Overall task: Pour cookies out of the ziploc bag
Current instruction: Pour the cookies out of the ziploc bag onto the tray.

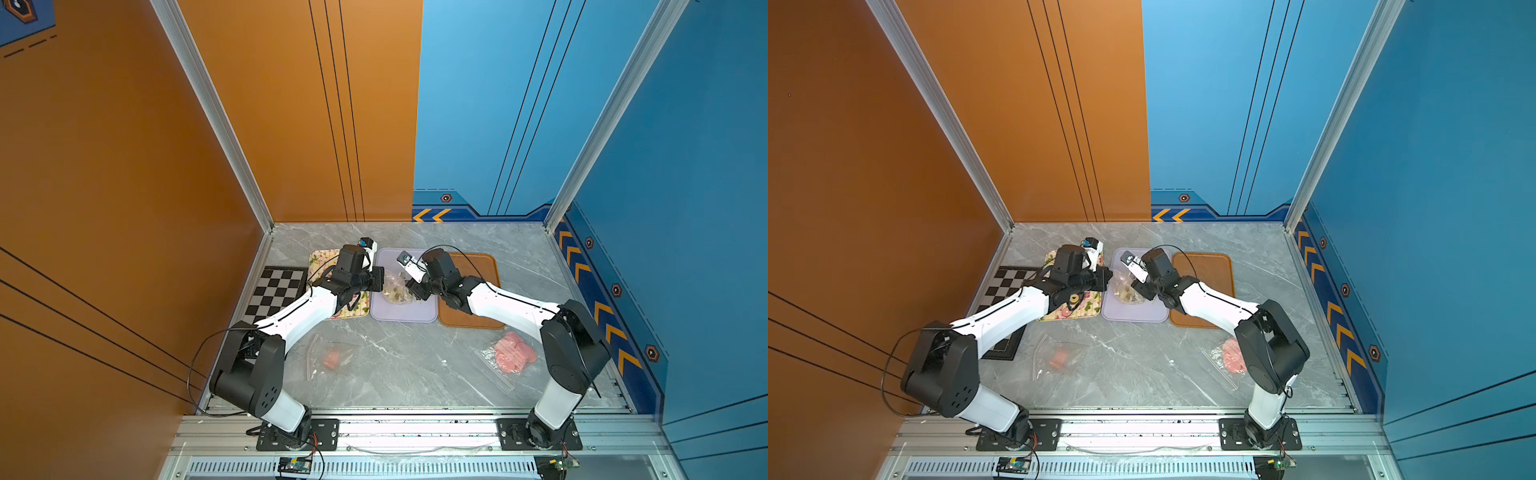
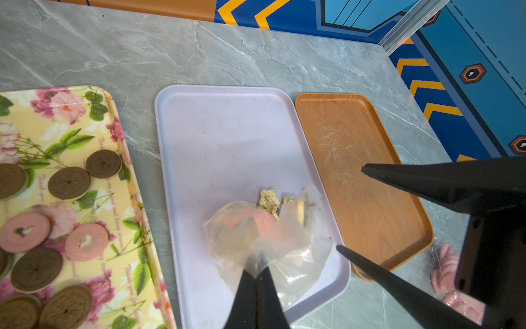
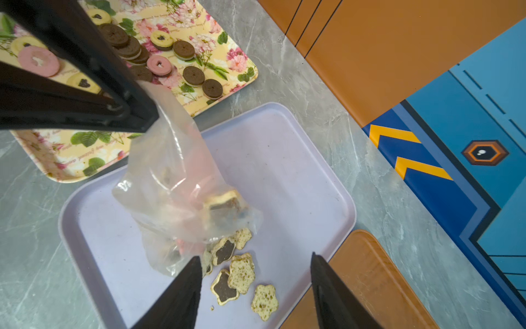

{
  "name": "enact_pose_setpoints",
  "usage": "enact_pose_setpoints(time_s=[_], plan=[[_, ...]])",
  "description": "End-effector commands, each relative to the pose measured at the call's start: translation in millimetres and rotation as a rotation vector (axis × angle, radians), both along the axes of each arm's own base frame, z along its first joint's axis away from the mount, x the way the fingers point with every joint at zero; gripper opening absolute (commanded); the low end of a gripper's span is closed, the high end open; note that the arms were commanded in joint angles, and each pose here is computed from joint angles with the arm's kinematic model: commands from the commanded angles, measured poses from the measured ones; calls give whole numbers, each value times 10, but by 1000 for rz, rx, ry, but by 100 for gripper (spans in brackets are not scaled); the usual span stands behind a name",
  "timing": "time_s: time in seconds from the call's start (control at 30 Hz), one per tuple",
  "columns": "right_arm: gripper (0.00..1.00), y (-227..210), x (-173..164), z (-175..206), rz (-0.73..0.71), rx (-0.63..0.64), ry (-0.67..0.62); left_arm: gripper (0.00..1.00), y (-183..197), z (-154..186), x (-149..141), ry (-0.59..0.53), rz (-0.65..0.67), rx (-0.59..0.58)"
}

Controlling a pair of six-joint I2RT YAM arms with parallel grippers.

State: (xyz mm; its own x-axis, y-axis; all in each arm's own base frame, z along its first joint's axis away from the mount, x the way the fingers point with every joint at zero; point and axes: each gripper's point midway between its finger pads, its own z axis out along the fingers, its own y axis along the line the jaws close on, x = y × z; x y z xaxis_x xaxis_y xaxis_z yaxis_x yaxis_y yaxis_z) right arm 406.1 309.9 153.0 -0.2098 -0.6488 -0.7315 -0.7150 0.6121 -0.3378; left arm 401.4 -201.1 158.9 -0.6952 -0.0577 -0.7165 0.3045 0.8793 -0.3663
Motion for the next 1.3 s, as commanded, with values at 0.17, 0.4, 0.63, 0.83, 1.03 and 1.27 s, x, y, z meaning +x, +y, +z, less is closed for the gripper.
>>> enact_pose_setpoints(time_s=[0.17, 0.4, 0.63, 0.83, 1.03, 1.27], plan=[[55, 162, -33, -76, 107, -14, 73, 0, 21, 97, -8, -21, -4, -44], [60, 172, -93, -177, 117, -36, 73, 0, 33, 120, -6, -24, -4, -49], [47, 310, -54, -171, 138, -60, 81, 0, 43, 118, -5, -24, 0, -49], [15, 346, -97, -155, 166, -48, 92, 0, 51, 107, -4, -22, 2, -48], [0, 316, -107, -45, 158, -31, 77, 0, 59, 98, -4, -19, 4, -48], [0, 223, -75, 241, 105, -23, 26, 0, 89, 107, -7, -24, 12, -47]])
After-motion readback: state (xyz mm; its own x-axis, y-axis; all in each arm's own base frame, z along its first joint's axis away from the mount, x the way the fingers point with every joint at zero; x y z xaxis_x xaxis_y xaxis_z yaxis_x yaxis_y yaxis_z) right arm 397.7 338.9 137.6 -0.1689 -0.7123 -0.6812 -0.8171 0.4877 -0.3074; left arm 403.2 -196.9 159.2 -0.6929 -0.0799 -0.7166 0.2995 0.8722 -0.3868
